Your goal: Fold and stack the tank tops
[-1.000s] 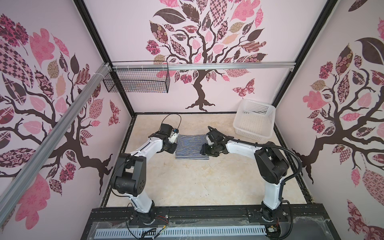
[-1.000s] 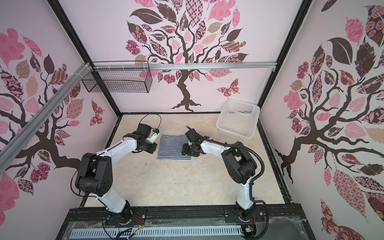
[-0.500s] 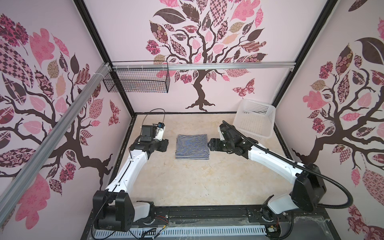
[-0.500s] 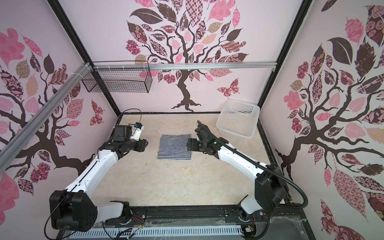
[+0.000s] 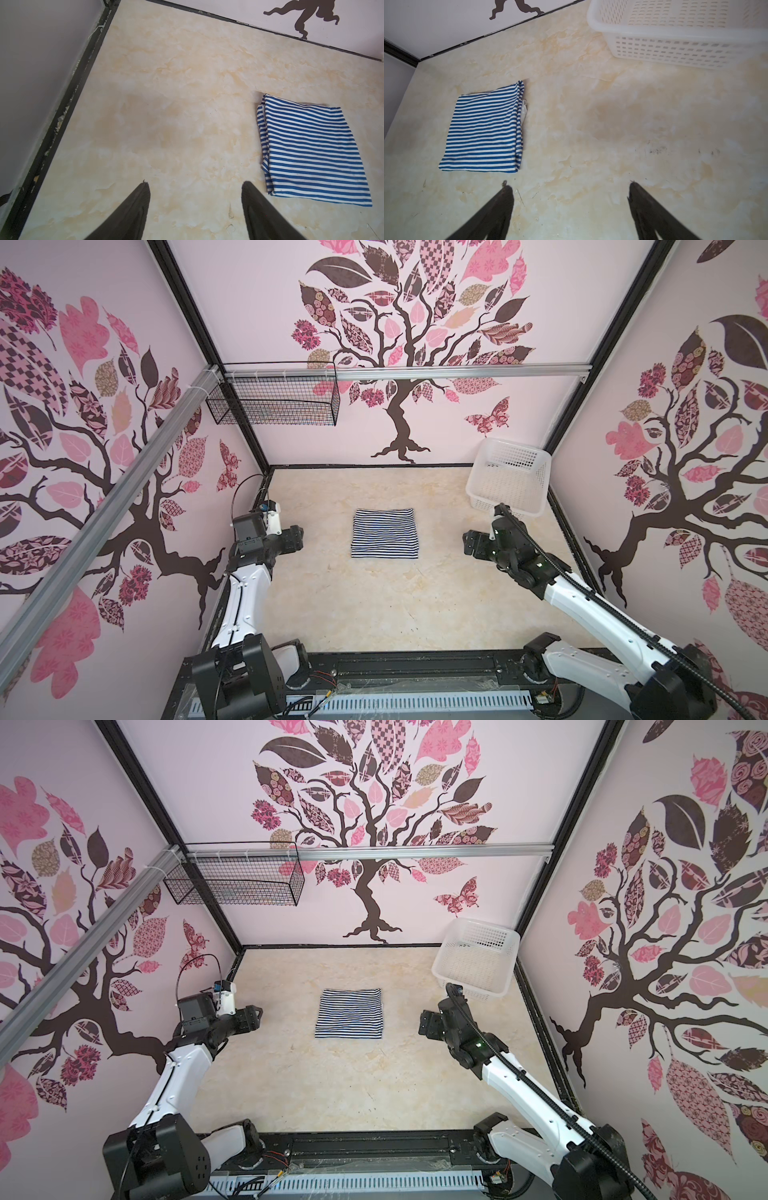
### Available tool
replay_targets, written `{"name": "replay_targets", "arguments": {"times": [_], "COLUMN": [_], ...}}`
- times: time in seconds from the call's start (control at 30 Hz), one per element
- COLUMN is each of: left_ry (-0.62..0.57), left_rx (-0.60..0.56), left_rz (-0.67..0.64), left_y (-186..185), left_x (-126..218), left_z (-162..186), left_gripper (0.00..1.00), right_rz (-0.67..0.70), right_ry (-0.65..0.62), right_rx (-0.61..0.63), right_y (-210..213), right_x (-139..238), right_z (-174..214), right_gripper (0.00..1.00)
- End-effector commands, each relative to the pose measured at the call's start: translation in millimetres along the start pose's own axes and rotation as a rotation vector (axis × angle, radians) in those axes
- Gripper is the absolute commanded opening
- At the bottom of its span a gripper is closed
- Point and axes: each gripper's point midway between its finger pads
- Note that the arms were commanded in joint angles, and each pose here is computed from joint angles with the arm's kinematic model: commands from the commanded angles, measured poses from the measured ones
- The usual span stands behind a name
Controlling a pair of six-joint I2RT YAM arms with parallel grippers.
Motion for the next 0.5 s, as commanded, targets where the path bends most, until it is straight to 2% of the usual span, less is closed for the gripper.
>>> {"name": "replay_targets", "arguments": {"times": [0.0,0.13,0.3,0.33,0.4,0.47], "left_ry": [-0.101,-0.128,-0.178,-0.187,-0.21,-0.242], "left_rx": [0.049,0.07,0.107,0.114,0.119,0.094], "left_rz": [-0.038,-0.041,0.009,0.03,0.073,0.102], "left_y": [12,19,18,15,10,3], "left_x": [-11,-25,-41,-43,-48,-52], "left_z": [-10,-5,-2,-2,-2,-3], "left_gripper": [0.8,0.84,0.93,0.97,0.97,0.97], "right_rz": [0.038,0.082,0.015,-0.005,-0.032,-0.03], "right_ry": [-0.093,-0.144,-0.264,-0.289,-0.333,-0.37], "right_rx": [0.017,0.032,0.017,0.015,0.011,-0.004], "right_y": [-11,-24,-22,-21,-20,-23], "right_x": [11,22,32,35,39,43], "right_z": [-10,-10,-12,-12,-13,-15], "right_gripper": [0.89,0.89,0.89,0.92,0.99,1.0]}}
Point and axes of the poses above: each gripper's point midway between its finger pads, its own x axis back along the fingers, its own y axis along the line the jaws close on, z = x × y, and after that the axes turned 6 degrees about x, right-handed
